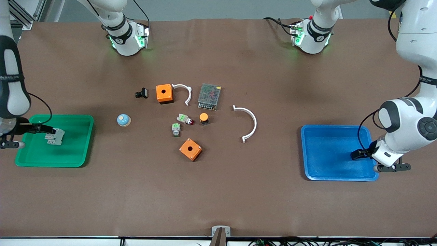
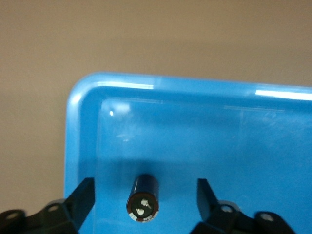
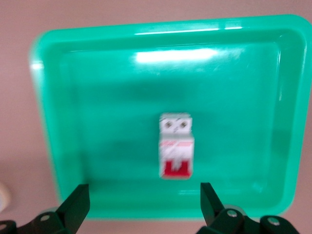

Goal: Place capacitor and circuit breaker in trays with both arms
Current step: 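Lower the capacitor into the blue tray while the right gripper lowers the breaker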

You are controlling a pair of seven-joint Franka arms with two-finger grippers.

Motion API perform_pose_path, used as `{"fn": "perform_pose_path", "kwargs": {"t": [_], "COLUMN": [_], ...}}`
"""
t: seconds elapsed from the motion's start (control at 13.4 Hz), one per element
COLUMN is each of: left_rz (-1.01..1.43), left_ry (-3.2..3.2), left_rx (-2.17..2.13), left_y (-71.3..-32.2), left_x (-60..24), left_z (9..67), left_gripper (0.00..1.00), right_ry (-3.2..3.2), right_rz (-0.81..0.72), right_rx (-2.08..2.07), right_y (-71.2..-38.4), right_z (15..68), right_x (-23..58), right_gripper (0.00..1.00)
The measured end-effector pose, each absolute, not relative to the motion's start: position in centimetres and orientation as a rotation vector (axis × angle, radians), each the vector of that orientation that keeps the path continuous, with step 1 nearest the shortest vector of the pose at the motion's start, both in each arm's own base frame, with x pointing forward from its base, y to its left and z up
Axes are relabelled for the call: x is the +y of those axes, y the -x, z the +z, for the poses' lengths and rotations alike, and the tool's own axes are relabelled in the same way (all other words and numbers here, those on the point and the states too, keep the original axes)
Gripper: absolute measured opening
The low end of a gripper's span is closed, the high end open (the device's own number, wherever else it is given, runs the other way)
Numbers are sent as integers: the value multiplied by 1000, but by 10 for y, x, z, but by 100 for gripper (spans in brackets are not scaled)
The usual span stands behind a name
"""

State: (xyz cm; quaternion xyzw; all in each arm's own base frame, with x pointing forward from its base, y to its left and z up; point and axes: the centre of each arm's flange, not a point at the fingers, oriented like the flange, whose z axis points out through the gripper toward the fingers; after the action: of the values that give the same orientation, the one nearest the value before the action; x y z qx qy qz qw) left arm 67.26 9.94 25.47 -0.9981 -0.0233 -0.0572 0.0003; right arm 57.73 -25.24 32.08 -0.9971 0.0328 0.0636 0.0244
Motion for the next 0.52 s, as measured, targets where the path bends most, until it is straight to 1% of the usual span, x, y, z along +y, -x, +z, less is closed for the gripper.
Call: {"fn": "perform_pose_path", "kwargs": {"t": [0.22,0.52], "left_rz": [-227,-193], "left_ry": [3124,3129], "left_rx": [-37,-28], "left_y": [-681,-685], "left_x": [85,53], "left_z": [307,395], "left_gripper": [100,100], "right_ry": [3076,3085], "right_rz": [221,203], "right_rx": [137,141], "right_y": [-576,-555], "right_z": [383,418], "right_x": [-200,-125], "right_gripper": [100,100]}}
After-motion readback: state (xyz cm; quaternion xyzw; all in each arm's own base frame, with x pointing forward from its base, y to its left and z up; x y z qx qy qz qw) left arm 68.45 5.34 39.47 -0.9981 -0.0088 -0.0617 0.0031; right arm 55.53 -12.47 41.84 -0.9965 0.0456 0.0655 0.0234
